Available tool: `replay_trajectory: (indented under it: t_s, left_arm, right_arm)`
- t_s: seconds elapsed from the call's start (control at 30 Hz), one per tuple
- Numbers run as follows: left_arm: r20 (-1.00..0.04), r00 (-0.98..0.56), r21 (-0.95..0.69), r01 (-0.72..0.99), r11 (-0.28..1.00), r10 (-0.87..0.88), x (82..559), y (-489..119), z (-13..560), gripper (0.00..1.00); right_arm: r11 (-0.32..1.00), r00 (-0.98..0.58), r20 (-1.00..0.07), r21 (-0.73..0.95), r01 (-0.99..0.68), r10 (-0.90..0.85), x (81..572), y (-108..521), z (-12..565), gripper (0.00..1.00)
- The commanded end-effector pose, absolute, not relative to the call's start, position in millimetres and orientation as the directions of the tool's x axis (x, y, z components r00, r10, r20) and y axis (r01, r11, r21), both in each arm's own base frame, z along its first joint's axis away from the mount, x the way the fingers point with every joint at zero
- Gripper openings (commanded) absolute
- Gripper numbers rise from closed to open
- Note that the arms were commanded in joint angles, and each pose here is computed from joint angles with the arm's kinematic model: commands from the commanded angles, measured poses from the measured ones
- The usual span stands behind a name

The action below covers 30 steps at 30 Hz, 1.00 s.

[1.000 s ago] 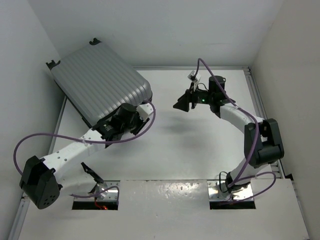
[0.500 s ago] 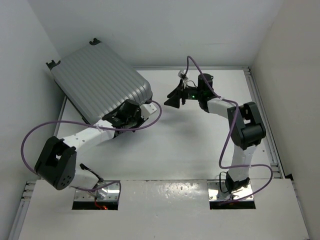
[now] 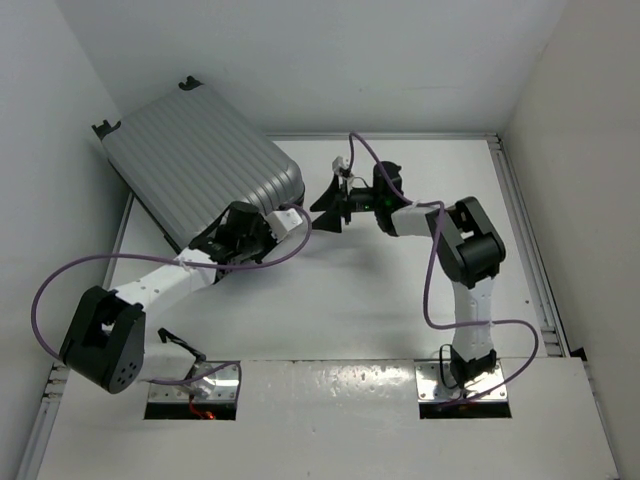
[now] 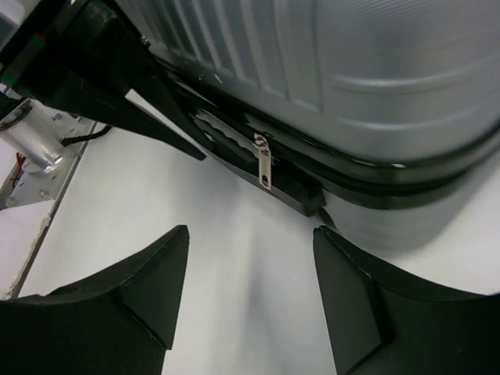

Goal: Pack the luggage

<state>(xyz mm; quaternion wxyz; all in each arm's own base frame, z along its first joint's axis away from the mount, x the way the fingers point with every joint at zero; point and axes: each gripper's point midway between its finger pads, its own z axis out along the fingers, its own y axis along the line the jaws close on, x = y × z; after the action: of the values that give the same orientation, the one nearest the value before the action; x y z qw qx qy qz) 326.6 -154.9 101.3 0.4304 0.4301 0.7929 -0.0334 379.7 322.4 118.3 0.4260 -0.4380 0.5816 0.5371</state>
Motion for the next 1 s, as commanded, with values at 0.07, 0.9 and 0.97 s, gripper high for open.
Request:
replay_trajectory:
  t_s: [0.07, 0.9, 0.97]
  left_arm:
    - [-0.632, -0.351, 0.245, 0.756, 0.607, 0.691, 301, -133, 65, 0.13]
    - [-0.636, -0.354, 0.237, 0.756, 0.61, 0.686, 293, -129, 58, 0.07]
    - [-0.642, -0.348, 0.242, 0.754, 0.611, 0.683, 293, -129, 59, 0.07]
  right_arm:
    - [-0.087, -0.093, -0.996, 0.092, -0.992, 0.006, 382, 351, 137, 0.65]
    - [-0.085, -0.235, -0.972, 0.234, -0.969, 0.008, 375, 403, 108, 0.35]
    - [-0.098, -0.232, -0.973, 0.23, -0.968, 0.009, 370, 407, 109, 0.35]
